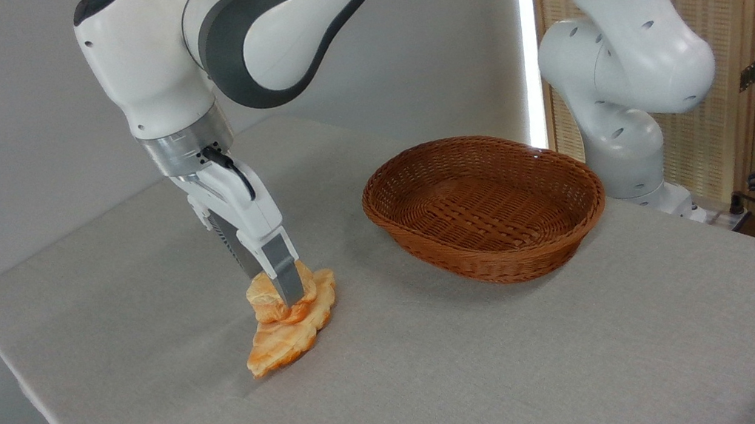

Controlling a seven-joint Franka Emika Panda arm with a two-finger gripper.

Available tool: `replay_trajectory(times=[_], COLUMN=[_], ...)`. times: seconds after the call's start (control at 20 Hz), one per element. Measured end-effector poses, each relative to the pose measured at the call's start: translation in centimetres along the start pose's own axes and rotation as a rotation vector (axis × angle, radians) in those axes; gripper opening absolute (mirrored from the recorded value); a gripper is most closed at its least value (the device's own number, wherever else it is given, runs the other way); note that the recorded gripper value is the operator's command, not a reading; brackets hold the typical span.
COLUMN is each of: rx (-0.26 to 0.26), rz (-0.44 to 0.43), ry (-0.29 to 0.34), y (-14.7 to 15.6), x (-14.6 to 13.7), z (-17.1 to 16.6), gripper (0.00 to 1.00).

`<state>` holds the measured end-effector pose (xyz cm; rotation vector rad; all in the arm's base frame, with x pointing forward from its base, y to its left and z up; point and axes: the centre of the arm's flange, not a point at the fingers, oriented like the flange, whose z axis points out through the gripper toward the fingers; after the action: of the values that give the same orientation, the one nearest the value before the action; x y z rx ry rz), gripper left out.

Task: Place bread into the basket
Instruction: 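Lower the gripper onto the small round bun atop the flat pastry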

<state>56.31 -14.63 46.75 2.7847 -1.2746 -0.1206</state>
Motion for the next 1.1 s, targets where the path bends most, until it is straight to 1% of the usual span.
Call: replay_trajectory(times=[0.1,0.15,0.25,0.35,0.45,0.5,0.65,0.85,1.1], rx=[0.000,0.000,0.000,0.000,-0.001,-0.003,-0.006,-0.008,-0.008], rz=[0.000,0.003,0.018,0.028,0.033,0.036,0.055,0.067,0.066], ry=[0.000,0.000,-0.001,-0.001,-0.002,-0.005,-0.009,-0.011,-0.011], y=[-0.01,-0.01,-0.02,-0.04,-0.03,-0.03,-0.13,-0.28,-0.35], x=[0.00,0.00,-0.01,-0.03,-0.05,-0.09,-0.26,-0.40,-0.45], z=[0.01,0.01,0.02,0.02,0.12,0.25,0.54,0.65,0.64], gripper=[0.98,0.92,0.76,0.66,0.60,0.58,0.56,0.50,0.50])
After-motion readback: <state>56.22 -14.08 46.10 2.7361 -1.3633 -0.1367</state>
